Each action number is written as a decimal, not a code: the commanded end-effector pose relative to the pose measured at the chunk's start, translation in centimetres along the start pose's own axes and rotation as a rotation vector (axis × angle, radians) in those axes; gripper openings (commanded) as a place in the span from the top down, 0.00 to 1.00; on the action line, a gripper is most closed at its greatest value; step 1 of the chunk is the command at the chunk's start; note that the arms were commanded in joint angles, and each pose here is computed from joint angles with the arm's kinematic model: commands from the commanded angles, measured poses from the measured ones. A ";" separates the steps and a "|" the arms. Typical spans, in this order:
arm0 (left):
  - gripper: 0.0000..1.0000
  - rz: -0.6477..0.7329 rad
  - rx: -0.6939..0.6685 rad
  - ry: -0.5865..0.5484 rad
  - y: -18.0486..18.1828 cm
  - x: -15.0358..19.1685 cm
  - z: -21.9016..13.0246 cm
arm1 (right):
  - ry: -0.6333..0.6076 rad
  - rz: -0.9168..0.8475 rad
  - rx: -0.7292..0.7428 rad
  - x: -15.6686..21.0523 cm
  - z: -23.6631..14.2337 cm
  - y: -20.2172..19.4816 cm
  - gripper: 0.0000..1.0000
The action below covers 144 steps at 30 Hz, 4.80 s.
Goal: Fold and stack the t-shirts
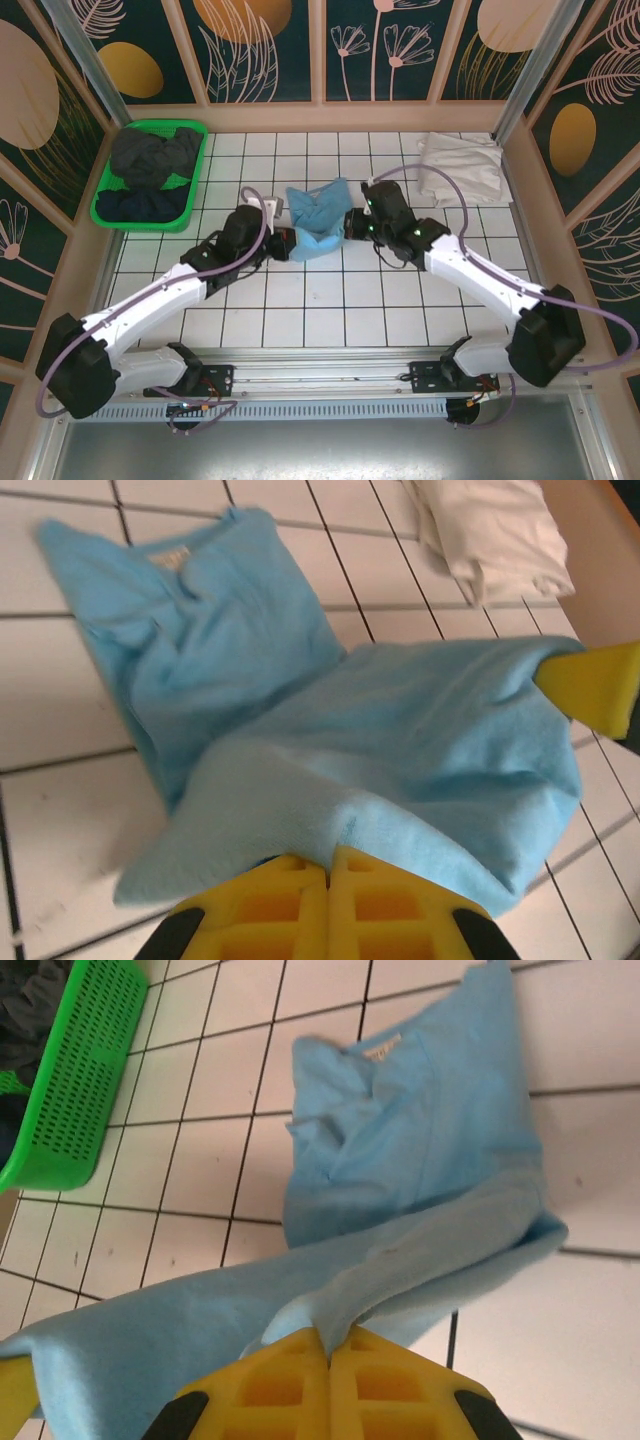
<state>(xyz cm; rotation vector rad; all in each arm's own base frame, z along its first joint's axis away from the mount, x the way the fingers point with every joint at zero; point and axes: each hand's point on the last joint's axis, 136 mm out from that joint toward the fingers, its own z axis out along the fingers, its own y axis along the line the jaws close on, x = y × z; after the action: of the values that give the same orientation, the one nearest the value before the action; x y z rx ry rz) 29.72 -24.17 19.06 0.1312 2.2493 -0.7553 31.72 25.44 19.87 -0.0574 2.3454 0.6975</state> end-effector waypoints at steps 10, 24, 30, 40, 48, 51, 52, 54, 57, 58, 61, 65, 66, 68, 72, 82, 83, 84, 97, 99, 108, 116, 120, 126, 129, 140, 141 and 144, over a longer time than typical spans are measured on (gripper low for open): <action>1.00 0.021 0.018 0.013 3.2 -6.9 6.7 | -0.055 0.019 0.049 -8.0 5.3 -2.5 1.00; 0.68 -0.113 -0.020 0.102 13.0 -9.7 16.6 | -0.053 0.096 -0.030 -12.6 14.6 -6.9 0.84; 0.59 -0.154 -0.071 0.116 16.2 -10.7 18.0 | -0.091 0.072 0.029 -14.5 14.9 -8.8 0.51; 0.62 -0.139 0.006 0.171 13.0 -5.1 17.2 | -0.038 0.002 -0.021 -8.2 15.8 -8.4 0.68; 0.65 -0.160 0.042 0.216 10.9 0.3 16.6 | 0.010 0.022 -0.022 -10.0 22.2 -8.6 0.82; 0.67 -0.158 0.031 0.232 11.2 1.1 16.1 | 0.054 0.036 0.037 -9.3 24.9 -9.7 0.67; 0.67 -0.151 0.029 0.227 11.0 0.9 15.7 | 0.093 0.046 0.073 -8.2 25.9 -10.4 0.63; 0.66 -0.132 0.046 0.195 9.9 -0.6 14.4 | 0.145 0.029 0.114 -6.7 27.1 -11.0 0.59; 0.59 -0.084 0.026 0.118 8.7 -3.7 11.9 | 0.138 -0.042 0.138 -7.3 26.3 -9.7 0.52; 0.56 -0.072 0.005 0.091 8.6 -4.6 11.3 | 0.121 -0.061 0.137 -8.0 25.6 -9.1 0.49; 0.50 -0.042 -0.096 0.009 9.6 -7.7 10.5 | 0.022 -0.108 0.098 -11.6 21.5 -5.8 0.39; 0.51 -0.033 -0.119 0.035 10.6 -9.7 13.8 | -0.085 -0.128 0.090 -13.3 16.1 -3.7 0.30; 0.51 -0.033 -0.104 0.046 10.7 -10.0 15.1 | -0.096 -0.123 0.097 -12.7 15.1 -3.9 0.29; 0.53 -0.034 -0.071 0.080 10.6 -10.1 17.4 | -0.117 -0.110 0.090 -11.1 13.6 -4.3 0.29; 0.52 -0.037 -0.030 0.147 11.4 -8.7 21.5 | -0.113 -0.060 0.075 -6.5 12.3 -6.4 0.29; 0.82 -0.146 0.056 0.251 11.1 -0.3 19.7 | 0.050 0.036 0.159 -0.3 15.0 -12.4 0.54; 0.85 -0.156 0.072 0.250 10.2 0.7 18.9 | 0.052 0.042 0.165 -0.5 15.0 -13.0 0.54; 0.87 -0.154 0.105 0.257 8.9 1.9 18.2 | 0.052 0.038 0.167 -0.9 15.1 -13.4 0.54; 0.51 -0.145 0.099 0.165 2.8 4.0 10.2 | -0.043 -0.083 0.187 -3.7 10.0 -12.2 0.49; 0.50 -0.128 0.041 0.128 4.0 2.3 9.9 | -0.054 -0.111 0.175 -2.2 8.6 -11.4 0.49; 0.54 -0.072 0.016 0.165 5.7 -0.5 16.1 | -0.004 -0.062 0.145 4.3 4.7 -9.9 0.48; 0.87 -0.101 0.104 0.278 5.5 2.9 18.3 | 0.112 -0.080 0.221 8.9 6.5 -11.8 0.50; 0.95 -0.120 0.118 0.274 4.8 4.5 15.5 | 0.108 -0.040 0.247 7.7 7.3 -14.2 0.51; 0.97 -0.150 0.207 0.328 2.3 8.5 12.7 | 0.085 -0.052 0.272 4.7 6.9 -14.4 0.51; 0.88 -0.171 0.203 0.331 2.6 9.4 11.5 | 0.057 -0.047 0.261 4.2 5.5 -13.8 0.50; 0.59 -0.083 0.114 0.284 2.9 6.9 10.6 | 0.134 -0.018 0.257 10.4 2.5 -12.8 0.47; 0.59 -0.082 0.108 0.289 3.1 7.1 10.7 | 0.145 -0.020 0.247 10.9 2.5 -12.5 0.47; 0.58 -0.081 0.103 0.299 3.4 7.7 10.8 | 0.170 -0.028 0.257 12.2 2.3 -12.7 0.44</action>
<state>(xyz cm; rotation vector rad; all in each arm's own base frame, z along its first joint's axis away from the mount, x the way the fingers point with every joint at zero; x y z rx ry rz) 32.14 -28.93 7.29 0.2009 2.4741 -0.9998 27.52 18.23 5.41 -0.0712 2.5486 0.4218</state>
